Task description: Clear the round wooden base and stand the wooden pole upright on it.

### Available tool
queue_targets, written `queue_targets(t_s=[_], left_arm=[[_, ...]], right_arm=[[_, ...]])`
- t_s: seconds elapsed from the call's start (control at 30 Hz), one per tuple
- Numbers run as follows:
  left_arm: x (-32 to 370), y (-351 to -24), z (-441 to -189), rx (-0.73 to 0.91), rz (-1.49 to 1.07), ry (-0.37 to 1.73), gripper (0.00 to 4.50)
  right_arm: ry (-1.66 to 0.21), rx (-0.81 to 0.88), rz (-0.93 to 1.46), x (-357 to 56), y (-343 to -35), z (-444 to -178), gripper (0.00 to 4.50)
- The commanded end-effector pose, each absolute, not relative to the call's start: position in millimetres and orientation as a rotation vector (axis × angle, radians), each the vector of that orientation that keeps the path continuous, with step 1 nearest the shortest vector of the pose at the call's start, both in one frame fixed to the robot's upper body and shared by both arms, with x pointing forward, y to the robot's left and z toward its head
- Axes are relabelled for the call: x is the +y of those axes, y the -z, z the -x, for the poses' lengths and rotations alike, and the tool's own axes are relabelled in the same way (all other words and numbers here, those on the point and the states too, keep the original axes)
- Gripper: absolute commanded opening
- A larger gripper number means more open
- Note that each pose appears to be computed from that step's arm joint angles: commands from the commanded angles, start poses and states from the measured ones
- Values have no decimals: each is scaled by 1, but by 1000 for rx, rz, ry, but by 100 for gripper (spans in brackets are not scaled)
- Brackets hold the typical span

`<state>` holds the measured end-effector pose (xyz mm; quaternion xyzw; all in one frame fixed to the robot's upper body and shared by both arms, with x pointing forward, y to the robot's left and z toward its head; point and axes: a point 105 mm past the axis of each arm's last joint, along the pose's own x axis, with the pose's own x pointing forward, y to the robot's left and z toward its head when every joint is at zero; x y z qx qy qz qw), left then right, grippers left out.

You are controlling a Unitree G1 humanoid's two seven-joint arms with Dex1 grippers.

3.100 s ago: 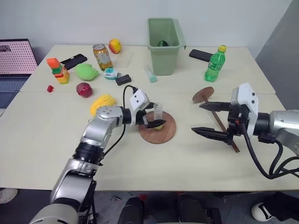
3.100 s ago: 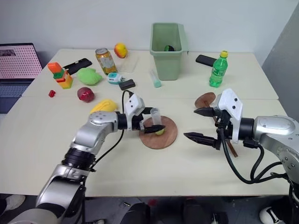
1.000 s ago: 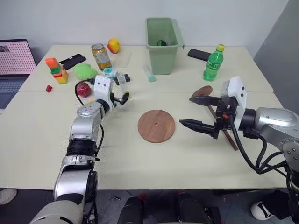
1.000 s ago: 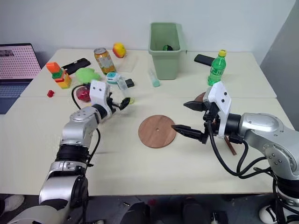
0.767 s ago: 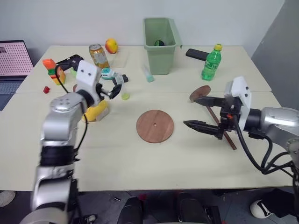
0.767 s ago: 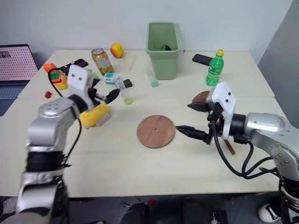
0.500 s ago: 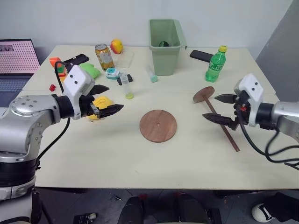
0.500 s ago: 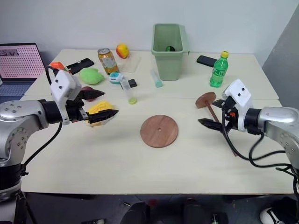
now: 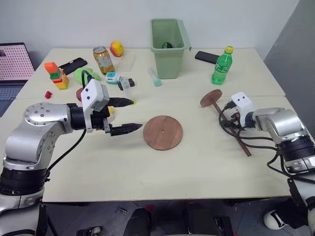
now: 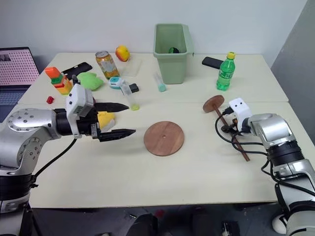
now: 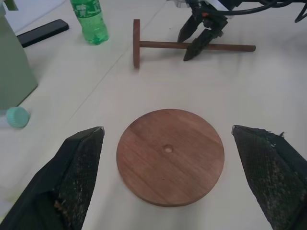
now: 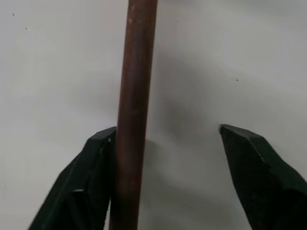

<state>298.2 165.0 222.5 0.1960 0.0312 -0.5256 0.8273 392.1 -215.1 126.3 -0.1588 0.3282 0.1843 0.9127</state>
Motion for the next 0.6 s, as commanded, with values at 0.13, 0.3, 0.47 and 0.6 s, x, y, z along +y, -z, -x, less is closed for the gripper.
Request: queue_targets(t_s=[0.13, 0.3, 0.47, 0.6], left_arm=[[162, -228, -288, 35, -422, 1161, 450], [167, -231, -294, 18, -383, 1103, 450], [169, -233, -298, -24, -318, 1028, 450], [161, -233, -284, -55, -236, 1076, 450]], right_arm=[[-408, 611, 256, -205, -146, -394, 154], [-473, 458, 109, -183, -184, -393, 39], [-580, 239, 2, -146, -227, -386, 26], [-718, -107, -110, -100, -280, -371, 26]])
